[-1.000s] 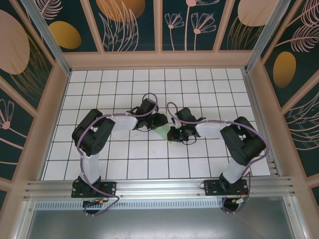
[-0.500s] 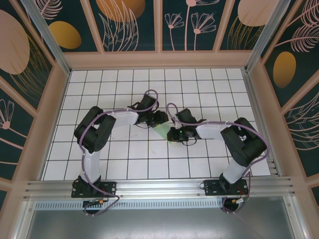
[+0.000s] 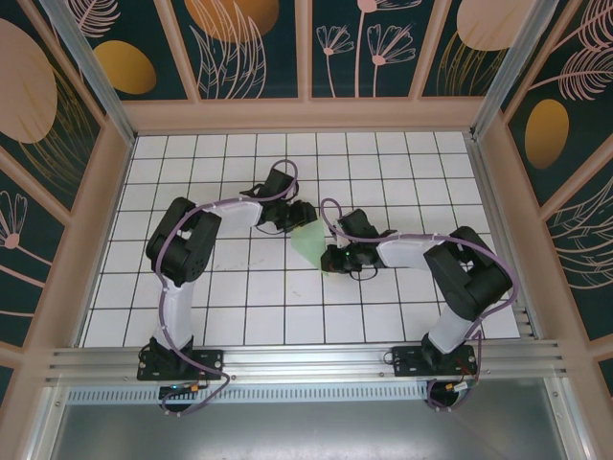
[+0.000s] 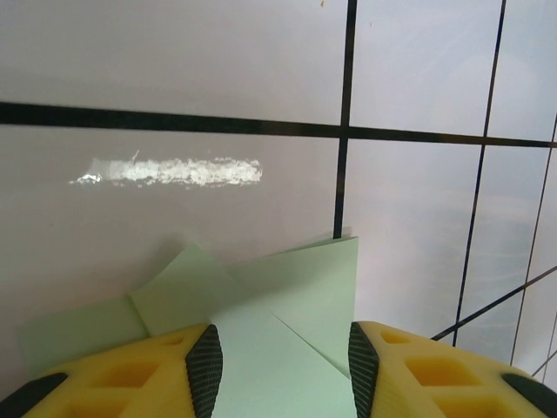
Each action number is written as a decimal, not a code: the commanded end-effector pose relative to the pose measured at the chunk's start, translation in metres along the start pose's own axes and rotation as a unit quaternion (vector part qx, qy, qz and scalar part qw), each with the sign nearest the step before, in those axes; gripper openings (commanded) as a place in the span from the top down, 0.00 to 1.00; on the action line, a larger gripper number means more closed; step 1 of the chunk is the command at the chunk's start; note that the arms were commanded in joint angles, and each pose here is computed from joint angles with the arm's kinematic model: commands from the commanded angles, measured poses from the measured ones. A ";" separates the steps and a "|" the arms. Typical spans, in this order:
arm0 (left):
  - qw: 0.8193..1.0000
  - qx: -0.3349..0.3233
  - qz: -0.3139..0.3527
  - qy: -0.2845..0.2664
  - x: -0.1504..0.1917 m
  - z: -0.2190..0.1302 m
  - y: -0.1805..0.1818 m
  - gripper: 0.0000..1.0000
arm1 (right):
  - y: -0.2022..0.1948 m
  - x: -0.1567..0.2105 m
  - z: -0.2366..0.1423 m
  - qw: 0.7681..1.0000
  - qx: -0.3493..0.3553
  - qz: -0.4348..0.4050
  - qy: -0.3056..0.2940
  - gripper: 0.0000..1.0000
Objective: Fold a paper plane with a square sheet of paper (fold left side to right side)
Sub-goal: Fourth fold the wing at the center of the table.
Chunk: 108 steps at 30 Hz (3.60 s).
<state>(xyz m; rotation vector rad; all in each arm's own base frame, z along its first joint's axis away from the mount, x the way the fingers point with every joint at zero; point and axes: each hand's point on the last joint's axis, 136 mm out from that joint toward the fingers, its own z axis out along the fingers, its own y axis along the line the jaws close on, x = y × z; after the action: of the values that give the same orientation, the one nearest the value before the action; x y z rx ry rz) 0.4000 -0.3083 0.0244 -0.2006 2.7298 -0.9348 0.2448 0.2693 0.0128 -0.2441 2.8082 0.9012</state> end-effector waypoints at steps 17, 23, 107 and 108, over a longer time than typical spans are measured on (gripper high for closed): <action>0.991 0.057 0.062 -0.100 -0.026 -0.087 -0.031 0.56 | -0.053 0.041 -0.004 0.992 0.093 0.020 0.083 0.88; 0.989 0.113 0.077 -0.051 0.028 -0.071 -0.063 0.58 | -0.055 0.037 -0.008 0.992 0.091 0.021 0.080 0.89; 0.998 -0.043 0.033 -0.007 0.048 0.016 0.037 0.58 | -0.044 0.034 0.001 0.984 0.105 0.142 0.032 0.91; 0.998 -0.043 0.034 -0.008 0.047 0.016 0.036 0.58 | -0.046 0.037 -0.001 0.983 0.107 0.142 0.034 0.91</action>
<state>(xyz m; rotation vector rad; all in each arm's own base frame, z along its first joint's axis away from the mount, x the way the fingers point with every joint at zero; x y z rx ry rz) 0.3680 -0.3242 0.0248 -0.0719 2.6244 -0.9772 0.2714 0.2676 0.0156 0.1413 2.7965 0.8605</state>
